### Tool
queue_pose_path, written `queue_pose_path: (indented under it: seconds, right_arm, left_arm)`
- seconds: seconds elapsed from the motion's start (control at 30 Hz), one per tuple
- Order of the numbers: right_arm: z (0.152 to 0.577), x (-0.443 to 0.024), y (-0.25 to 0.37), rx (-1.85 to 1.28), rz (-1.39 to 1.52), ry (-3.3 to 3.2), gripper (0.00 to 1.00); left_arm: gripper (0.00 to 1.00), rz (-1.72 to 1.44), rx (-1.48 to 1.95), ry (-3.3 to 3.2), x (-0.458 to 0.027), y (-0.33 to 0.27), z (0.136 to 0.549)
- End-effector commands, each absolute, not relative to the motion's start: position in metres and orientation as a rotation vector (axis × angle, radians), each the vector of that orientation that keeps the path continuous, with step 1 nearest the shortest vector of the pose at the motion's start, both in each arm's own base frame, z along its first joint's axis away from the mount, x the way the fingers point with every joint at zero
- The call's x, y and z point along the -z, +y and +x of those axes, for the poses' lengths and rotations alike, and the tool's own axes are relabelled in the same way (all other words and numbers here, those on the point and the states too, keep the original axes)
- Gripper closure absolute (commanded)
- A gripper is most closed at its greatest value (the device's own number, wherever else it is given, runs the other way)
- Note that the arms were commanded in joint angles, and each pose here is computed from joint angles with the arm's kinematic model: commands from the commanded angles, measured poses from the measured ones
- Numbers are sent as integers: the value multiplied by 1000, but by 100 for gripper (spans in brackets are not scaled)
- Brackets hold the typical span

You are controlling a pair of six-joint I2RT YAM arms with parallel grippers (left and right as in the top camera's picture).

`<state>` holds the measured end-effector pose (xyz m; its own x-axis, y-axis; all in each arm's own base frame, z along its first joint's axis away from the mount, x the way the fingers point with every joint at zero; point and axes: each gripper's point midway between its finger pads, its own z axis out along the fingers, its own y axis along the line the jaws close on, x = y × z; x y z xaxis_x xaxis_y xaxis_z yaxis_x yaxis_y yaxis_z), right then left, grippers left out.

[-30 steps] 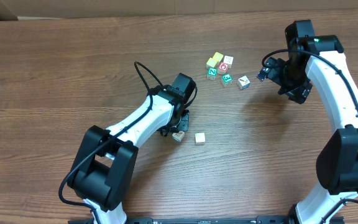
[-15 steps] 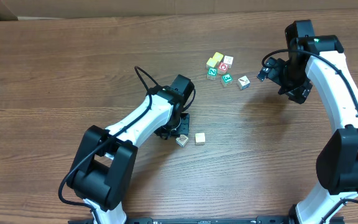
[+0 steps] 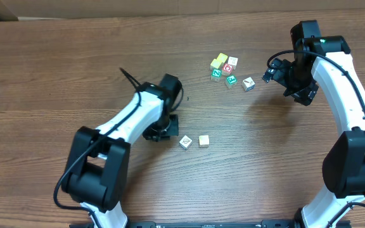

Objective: Flip 3 blocks

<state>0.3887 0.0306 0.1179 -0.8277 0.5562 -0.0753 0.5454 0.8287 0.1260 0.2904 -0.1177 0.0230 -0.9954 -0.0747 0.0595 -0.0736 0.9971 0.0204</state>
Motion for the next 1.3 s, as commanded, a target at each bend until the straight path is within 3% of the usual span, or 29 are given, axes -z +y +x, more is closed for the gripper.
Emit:
queue_pose_path:
  seconds: [0.0,0.23,0.3,0.37,0.6,0.63,0.67,0.77,0.8,0.83,0.87,0.93,0.97,1.0,1.27]
  right_arm:
    - [391,-125,28,-147,864,2877,0]
    - [393,-125,29,-157,883,2863,0]
    - [404,-127,29,-182,891,2817,0]
    - [417,-130,30,-208,878,2767,0]
    - [418,-134,53,-402,854,2790,0]
    - [417,-134,55,-410,844,2800,0]
    - [414,-133,55,-410,824,2815,10]
    - [410,-128,55,-374,767,2842,76]
    - [409,-124,55,-350,766,2845,78]
    - [410,-121,55,-333,759,2844,76]
    - [411,-116,58,-330,747,2841,64]
    - [415,-110,63,-341,722,2826,51]
    - [418,-107,66,-350,713,2811,38]
    - [423,-103,69,-361,715,2791,33]
    - [443,-87,85,-432,844,2684,27]
  left_arm:
    - [94,234,-91,-3182,-57,-112,308]
    - [85,442,-137,-3194,-83,-68,313]
    - [62,486,-149,-3165,-83,-59,309]
    - [45,478,-158,-3159,-83,-51,309]
    - [33,420,-143,-3186,-83,-45,313]
    - [13,420,-141,-3185,-83,-44,313]
    - [0,420,-142,-3185,-83,-45,312]
    - [0,443,-159,-3179,-83,-47,313]
    - [0,442,-155,-3179,-83,-46,313]
    - [0,442,-154,-3180,-83,-46,313]
    - [0,442,-154,-3180,-83,-46,313]
    - [0,442,-154,-3180,-83,-46,313]
    - [0,442,-154,-3180,-83,-46,313]
    - [0,442,-154,-3180,-83,-46,313]
    - [0,442,-154,-3180,-83,-46,313]
